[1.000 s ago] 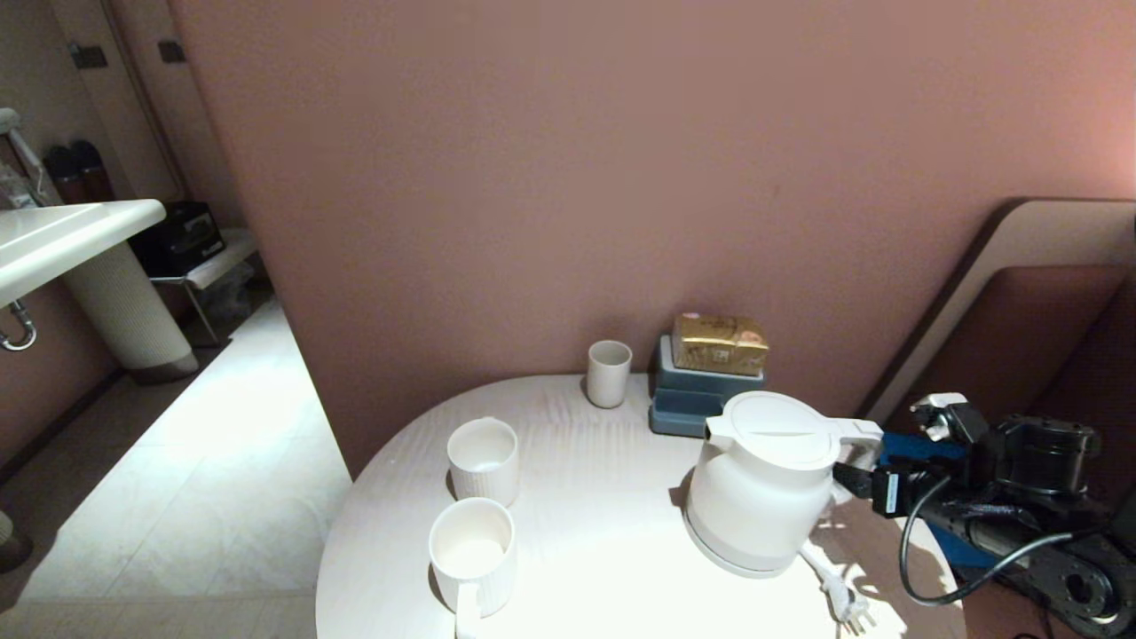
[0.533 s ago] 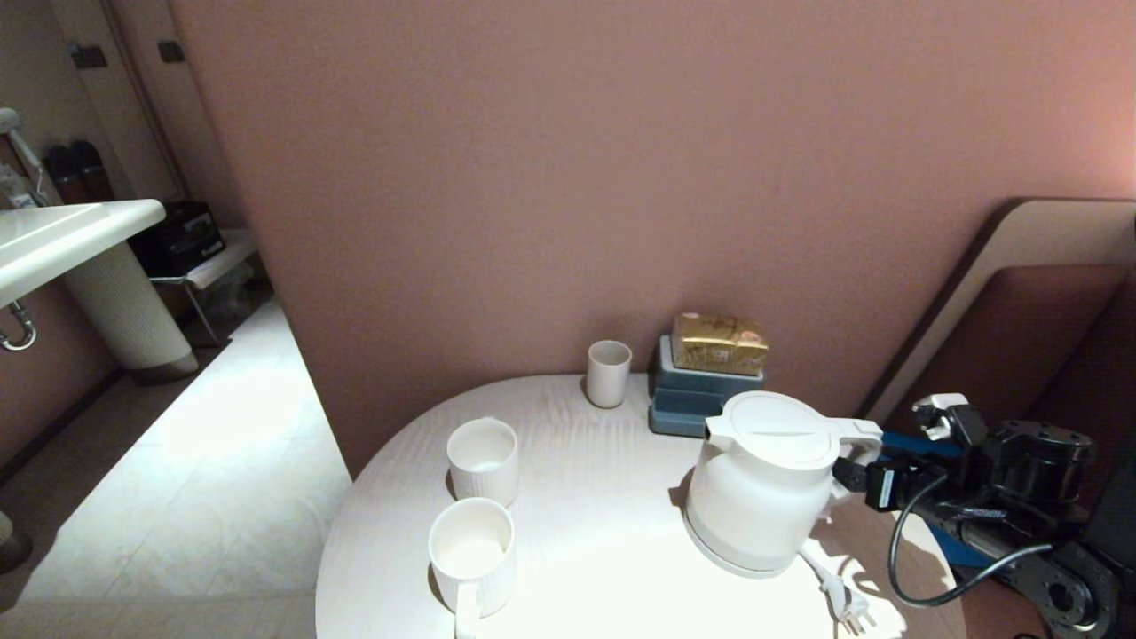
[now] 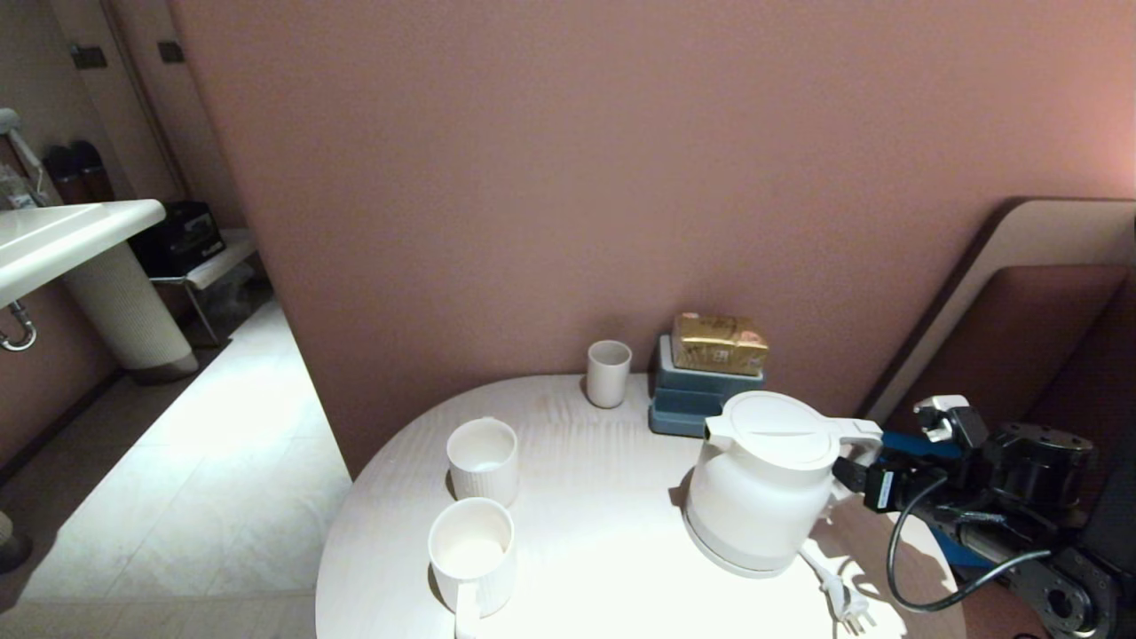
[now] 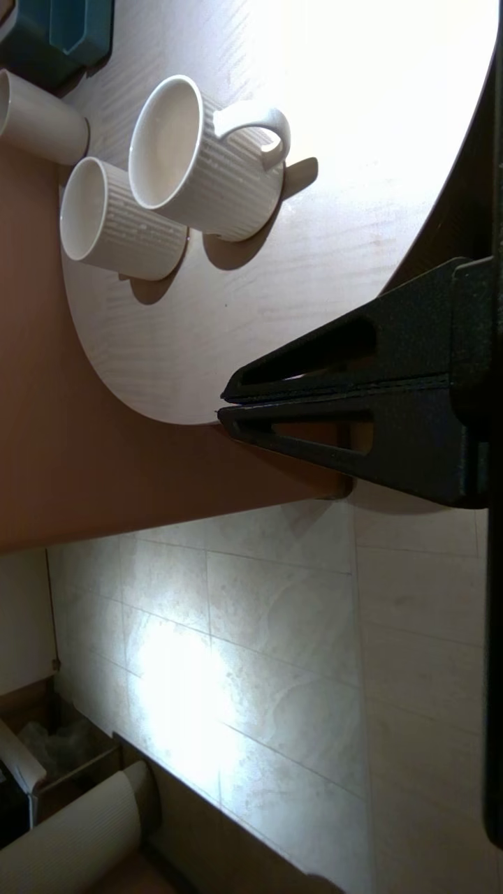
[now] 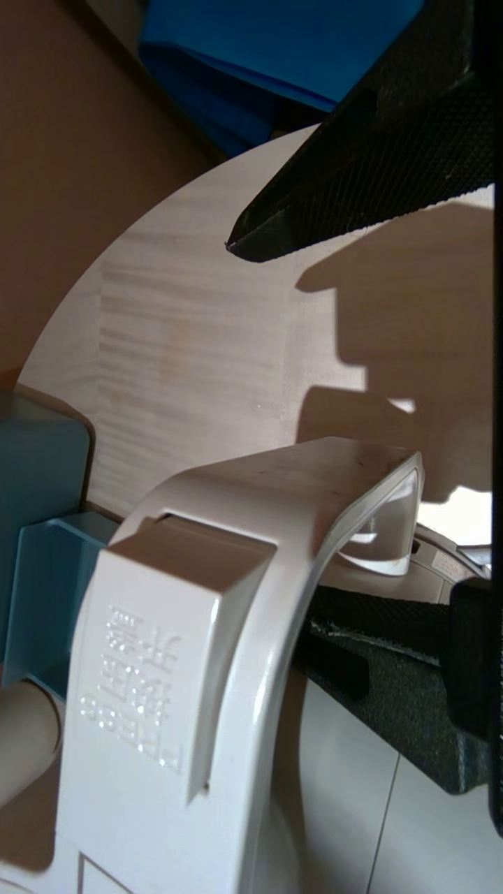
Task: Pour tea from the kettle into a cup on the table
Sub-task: Pick up the kettle
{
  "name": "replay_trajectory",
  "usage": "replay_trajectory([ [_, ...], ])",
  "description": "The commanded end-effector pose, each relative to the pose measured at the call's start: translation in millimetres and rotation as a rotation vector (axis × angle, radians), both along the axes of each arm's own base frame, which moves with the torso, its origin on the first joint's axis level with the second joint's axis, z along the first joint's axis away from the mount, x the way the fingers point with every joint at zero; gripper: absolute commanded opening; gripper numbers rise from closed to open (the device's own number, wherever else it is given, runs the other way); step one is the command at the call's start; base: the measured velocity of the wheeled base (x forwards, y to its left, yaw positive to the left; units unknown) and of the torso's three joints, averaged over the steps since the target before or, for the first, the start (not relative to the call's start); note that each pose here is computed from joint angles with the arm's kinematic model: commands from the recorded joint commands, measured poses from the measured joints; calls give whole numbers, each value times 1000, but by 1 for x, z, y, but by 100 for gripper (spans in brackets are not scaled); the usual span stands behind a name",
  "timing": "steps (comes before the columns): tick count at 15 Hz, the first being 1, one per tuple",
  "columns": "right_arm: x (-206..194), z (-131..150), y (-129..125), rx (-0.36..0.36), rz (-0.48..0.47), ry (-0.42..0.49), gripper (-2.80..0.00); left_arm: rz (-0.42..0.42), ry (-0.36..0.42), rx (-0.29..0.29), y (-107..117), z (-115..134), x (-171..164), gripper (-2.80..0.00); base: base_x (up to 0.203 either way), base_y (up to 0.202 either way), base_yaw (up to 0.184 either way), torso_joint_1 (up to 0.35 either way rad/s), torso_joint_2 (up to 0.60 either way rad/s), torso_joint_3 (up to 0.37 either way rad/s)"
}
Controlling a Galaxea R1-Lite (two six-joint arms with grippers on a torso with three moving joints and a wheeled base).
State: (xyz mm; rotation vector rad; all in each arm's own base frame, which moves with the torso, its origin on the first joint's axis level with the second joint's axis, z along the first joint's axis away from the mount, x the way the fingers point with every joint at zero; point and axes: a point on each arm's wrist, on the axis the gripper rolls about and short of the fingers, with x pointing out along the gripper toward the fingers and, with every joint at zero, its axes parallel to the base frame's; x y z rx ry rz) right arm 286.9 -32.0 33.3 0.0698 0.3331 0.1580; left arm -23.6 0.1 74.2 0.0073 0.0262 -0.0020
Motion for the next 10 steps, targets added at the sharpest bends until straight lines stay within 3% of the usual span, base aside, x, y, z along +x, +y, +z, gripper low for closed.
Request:
replay_trajectory([
  [1, 1, 2, 0, -2, 2, -14, 0, 0, 1, 0, 0, 0, 0, -280, 0, 0, 0, 0, 0, 0],
  [10, 3, 4, 0, -11, -4, -28, 0, 0, 1, 0, 0, 0, 0, -280, 0, 0, 0, 0, 0, 0],
])
